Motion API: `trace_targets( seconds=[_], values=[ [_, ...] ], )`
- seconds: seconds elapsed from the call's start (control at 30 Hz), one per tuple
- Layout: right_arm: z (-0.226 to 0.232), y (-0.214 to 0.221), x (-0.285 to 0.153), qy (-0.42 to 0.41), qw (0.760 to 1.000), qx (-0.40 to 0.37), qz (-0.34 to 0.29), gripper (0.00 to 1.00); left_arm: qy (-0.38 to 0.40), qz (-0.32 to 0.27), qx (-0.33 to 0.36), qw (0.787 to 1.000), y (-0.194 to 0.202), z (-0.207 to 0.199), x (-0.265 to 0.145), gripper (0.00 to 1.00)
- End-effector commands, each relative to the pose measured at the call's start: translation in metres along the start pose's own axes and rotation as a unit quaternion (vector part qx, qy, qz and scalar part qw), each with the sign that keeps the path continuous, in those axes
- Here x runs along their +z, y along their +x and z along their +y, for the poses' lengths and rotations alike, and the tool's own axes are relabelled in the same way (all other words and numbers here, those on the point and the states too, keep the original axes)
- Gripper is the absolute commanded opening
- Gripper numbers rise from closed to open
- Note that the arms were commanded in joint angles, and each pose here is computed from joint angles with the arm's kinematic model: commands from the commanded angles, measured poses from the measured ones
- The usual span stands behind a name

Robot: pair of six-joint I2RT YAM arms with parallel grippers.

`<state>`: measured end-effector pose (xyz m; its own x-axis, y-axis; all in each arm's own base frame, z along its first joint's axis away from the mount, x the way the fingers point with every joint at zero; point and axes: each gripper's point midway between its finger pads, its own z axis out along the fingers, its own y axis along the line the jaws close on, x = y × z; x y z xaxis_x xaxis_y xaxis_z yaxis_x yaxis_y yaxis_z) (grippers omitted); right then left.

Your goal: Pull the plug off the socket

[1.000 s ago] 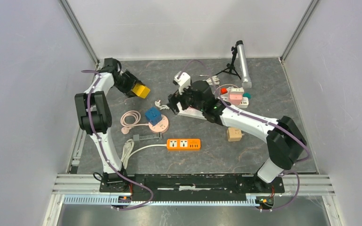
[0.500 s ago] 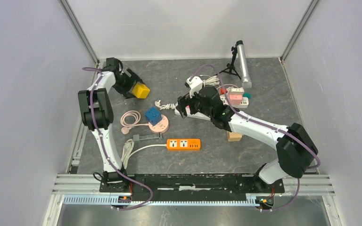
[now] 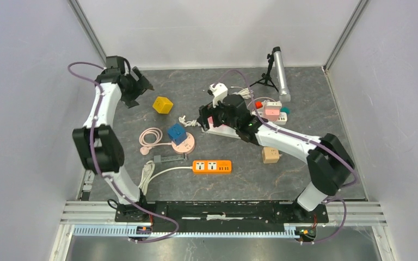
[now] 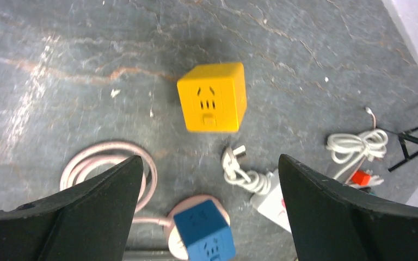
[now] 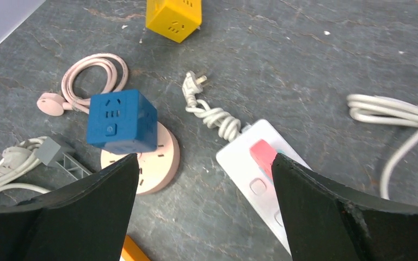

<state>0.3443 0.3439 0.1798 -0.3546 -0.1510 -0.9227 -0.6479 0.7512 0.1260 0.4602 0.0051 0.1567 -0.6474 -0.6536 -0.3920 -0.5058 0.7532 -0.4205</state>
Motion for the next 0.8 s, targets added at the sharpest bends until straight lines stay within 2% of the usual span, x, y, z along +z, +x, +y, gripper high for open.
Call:
trace_targets(
  seconds=[0.0,0.1,0.23,0.43,0.63,0.77],
  values=[
    [0.032,-0.027,0.024,-0.043,0.999,0.013,-0.019,0.93,0.0,-0.038,0.032,0.999,0.009,0.012,-0.041,1.0],
    [0.062,-0.004,0.045,-0.059,0.997,0.016,0.036,0.89,-0.007,-0.051,0.035,0.998,0.024,0.026,-0.054,1.0],
    [0.099,0.021,0.064,-0.093,0.992,-0.015,0.08,0.9,-0.005,-0.041,0.031,0.999,0.052,0.041,-0.063,1.0],
    [0.098,0.042,0.084,-0.077,0.992,-0.043,0.092,0.93,0.041,0.042,0.015,0.998,0.11,0.047,-0.057,0.97],
    [0.112,0.055,0.108,-0.092,0.987,-0.036,0.123,0.79,0.041,0.083,0.006,0.996,0.143,0.062,-0.056,0.91],
    [0.109,0.061,0.113,-0.079,0.988,-0.053,0.125,0.78,0.069,0.11,-0.024,0.991,0.164,0.061,-0.047,0.89]
  ],
)
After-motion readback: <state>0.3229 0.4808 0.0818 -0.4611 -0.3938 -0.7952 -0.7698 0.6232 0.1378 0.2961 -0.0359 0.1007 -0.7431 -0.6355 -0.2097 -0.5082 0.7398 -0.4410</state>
